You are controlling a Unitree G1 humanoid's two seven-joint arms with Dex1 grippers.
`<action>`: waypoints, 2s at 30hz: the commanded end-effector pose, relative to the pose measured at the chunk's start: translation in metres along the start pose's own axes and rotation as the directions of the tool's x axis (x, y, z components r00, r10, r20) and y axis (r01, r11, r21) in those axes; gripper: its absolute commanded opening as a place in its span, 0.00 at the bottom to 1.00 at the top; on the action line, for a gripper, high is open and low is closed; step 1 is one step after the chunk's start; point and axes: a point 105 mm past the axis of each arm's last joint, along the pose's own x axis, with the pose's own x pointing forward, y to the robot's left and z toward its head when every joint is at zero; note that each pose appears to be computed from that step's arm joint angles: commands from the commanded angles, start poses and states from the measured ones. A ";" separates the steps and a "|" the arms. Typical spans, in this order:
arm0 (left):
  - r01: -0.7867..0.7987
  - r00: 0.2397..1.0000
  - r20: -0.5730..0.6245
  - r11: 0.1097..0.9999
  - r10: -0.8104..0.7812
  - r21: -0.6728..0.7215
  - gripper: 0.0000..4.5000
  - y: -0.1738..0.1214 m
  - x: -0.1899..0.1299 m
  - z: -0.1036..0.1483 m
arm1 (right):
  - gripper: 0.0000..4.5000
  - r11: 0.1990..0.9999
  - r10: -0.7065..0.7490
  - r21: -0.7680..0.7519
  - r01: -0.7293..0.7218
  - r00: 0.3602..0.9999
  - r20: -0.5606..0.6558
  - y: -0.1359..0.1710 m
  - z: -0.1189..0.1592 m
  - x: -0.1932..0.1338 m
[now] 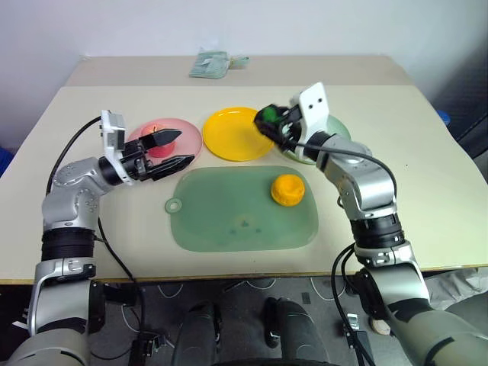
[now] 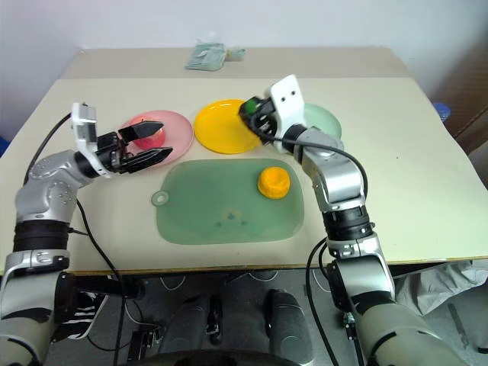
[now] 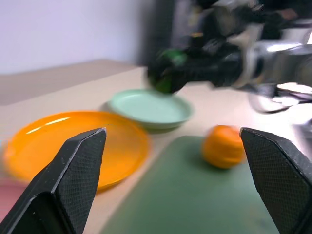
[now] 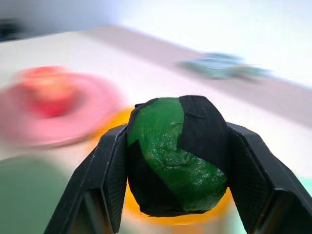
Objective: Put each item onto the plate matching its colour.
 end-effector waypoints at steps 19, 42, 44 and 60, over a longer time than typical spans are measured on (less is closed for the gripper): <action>0.369 0.929 0.104 0.903 -0.354 -0.221 1.00 -0.065 -0.017 0.036 | 0.99 0.995 -0.090 0.058 0.081 0.983 0.160 -0.058 0.015 0.000; 0.363 0.928 -0.051 0.926 -0.370 -0.103 1.00 -0.047 -0.015 0.017 | 0.99 0.918 0.374 0.007 -0.397 0.858 -0.352 0.036 -0.084 -0.083; 0.345 0.937 -0.030 0.935 -0.349 -0.085 1.00 -0.045 -0.015 0.020 | 0.94 0.908 0.401 0.028 -0.418 0.846 -0.350 0.040 -0.083 -0.082; -0.283 0.956 -0.052 0.955 0.288 0.092 1.00 0.035 -0.025 0.010 | 0.71 0.952 0.242 -0.169 -0.254 0.966 -0.088 0.044 -0.014 0.007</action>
